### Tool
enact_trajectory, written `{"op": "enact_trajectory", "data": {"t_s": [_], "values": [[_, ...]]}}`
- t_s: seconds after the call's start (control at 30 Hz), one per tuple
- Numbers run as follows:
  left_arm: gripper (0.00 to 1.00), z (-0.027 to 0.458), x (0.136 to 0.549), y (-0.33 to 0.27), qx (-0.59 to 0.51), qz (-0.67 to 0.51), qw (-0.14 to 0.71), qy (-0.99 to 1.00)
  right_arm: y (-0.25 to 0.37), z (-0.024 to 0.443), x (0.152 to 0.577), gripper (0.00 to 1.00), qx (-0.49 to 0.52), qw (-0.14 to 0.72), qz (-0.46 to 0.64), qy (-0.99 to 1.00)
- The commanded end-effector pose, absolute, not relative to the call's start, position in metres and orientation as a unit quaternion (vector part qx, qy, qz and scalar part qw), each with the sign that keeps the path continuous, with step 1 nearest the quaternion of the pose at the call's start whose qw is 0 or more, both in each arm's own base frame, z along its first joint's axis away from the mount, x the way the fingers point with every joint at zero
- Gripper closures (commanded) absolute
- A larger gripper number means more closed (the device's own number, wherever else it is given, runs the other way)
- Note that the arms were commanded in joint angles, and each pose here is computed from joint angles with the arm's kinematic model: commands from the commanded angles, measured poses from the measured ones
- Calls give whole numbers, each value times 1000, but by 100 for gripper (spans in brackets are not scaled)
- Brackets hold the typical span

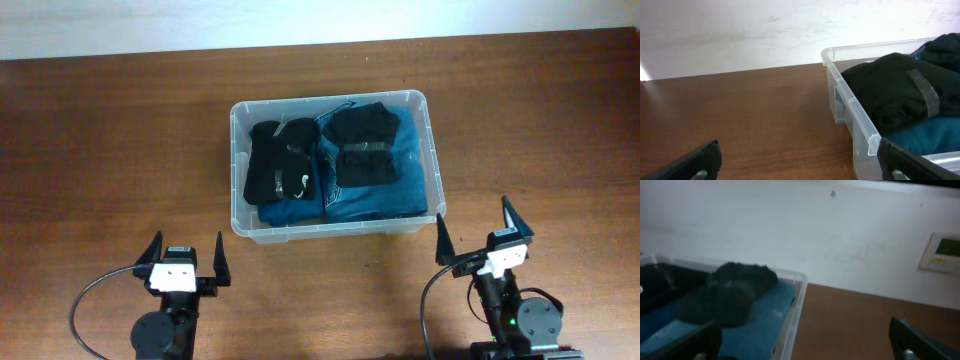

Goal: Pack container

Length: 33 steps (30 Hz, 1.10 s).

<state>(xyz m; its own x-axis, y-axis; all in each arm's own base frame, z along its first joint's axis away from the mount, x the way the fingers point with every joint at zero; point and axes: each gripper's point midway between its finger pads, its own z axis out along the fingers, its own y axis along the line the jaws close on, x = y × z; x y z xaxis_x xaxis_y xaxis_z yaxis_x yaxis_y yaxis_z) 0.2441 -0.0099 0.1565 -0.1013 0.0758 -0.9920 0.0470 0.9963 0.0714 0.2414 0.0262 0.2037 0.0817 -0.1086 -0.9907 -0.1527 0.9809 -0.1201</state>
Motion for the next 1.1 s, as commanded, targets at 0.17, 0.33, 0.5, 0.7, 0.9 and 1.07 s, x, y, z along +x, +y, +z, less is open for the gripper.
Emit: {"op": "enact_trajectory", "data": {"t_s": [0.17,0.33,0.5,0.7,0.9,1.07], "values": [[1,157,244,-11,48,12,671,740,16,180,246,2,-78,714,-3,696],[0,157,244,-11,48,12,671,740,10,158,246,2,-63,682,-13,728],[1,157,244,-11,48,12,671,740,17,158,245,2,-75,682,-2,727],[1,157,244,-11,48,12,671,740,29,158,244,2,-93,682,15,725],[1,157,244,-11,48,12,671,740,32,157,244,2,-98,681,21,725],[1,157,244,-11,48,12,671,740,34,155,244,2,-103,677,25,729]]}}
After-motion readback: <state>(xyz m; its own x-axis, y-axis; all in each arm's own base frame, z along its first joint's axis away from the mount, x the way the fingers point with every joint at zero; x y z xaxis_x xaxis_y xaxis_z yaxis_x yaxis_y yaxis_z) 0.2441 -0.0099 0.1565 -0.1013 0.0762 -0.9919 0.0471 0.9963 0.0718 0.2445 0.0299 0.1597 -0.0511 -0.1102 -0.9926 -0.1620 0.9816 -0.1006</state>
